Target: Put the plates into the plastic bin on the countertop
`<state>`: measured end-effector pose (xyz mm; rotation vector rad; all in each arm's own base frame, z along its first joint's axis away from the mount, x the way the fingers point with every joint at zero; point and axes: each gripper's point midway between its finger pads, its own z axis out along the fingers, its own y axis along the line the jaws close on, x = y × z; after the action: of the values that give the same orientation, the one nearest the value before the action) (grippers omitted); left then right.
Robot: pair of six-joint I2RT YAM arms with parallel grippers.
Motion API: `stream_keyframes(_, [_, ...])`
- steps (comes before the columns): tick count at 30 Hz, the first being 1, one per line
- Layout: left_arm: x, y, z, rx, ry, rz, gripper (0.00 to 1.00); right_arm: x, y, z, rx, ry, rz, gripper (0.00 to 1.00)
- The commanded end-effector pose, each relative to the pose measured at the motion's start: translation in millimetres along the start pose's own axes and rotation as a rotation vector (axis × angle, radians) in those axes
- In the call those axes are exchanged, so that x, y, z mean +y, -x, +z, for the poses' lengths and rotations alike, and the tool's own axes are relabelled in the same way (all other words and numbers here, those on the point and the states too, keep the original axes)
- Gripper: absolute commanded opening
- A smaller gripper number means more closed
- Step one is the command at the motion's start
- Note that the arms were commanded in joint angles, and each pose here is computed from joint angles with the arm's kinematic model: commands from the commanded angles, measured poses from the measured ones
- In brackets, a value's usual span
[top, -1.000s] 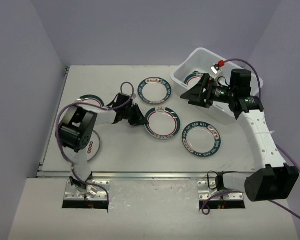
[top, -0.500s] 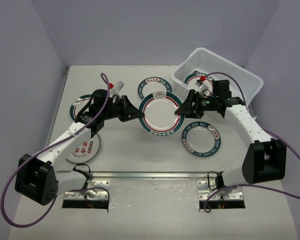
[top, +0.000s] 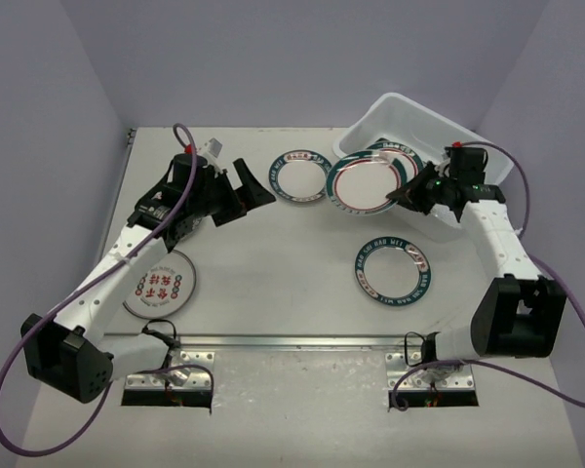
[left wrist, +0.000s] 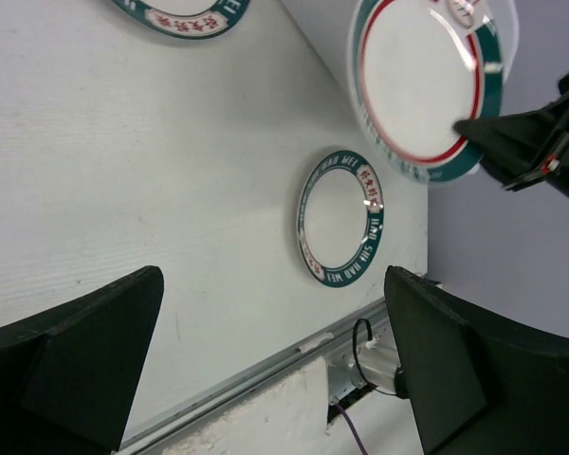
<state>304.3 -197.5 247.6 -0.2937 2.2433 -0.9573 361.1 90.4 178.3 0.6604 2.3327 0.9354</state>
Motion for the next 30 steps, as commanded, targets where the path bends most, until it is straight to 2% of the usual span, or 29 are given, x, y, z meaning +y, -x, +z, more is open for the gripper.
stream_keyframes(1, [26,-11,-20,-0.008,0.104,0.023,1.00,-23,107,-29,-0.492,-0.272,0.326,0.00])
stream_keyframes(4, [35,-27,-21,0.017,0.099,0.006,1.00,-29,135,-32,-0.615,-0.322,0.483,0.00])
stream_keyframes(5, [38,-35,-23,0.032,0.088,-0.004,1.00,-31,145,-28,-0.635,-0.350,0.552,0.00])
stream_keyframes(7, [40,-44,-26,0.046,0.076,-0.018,1.00,-35,152,-16,-0.616,-0.421,0.574,0.00])
stream_keyframes(14, [49,-62,-35,0.066,0.066,-0.028,1.00,-41,179,26,-0.624,-0.502,0.552,0.00])
stream_keyframes(19, [51,-67,-38,0.074,0.069,-0.016,1.00,-49,183,50,-0.562,-0.565,0.412,0.00])
stream_keyframes(22, [54,-69,-37,0.087,0.073,-0.012,1.00,-48,177,57,-0.529,-0.540,0.344,0.01])
stream_keyframes(23, [54,-70,-36,0.092,0.072,-0.011,1.00,-48,174,59,-0.513,-0.535,0.331,0.09])
stream_keyframes(24, [54,-71,-35,0.097,0.068,-0.009,1.00,-49,170,59,-0.496,-0.534,0.323,0.24])
stream_keyframes(27, [53,-71,-33,0.109,0.063,-0.006,1.00,-50,162,61,-0.443,-0.542,0.296,0.74])
stream_keyframes(28, [52,-71,-32,0.112,0.060,-0.004,1.00,-51,159,61,-0.425,-0.553,0.291,0.85])
stream_keyframes(30, [51,-70,-30,0.118,0.057,0.001,1.00,-57,148,57,-0.374,-0.603,0.293,0.91])
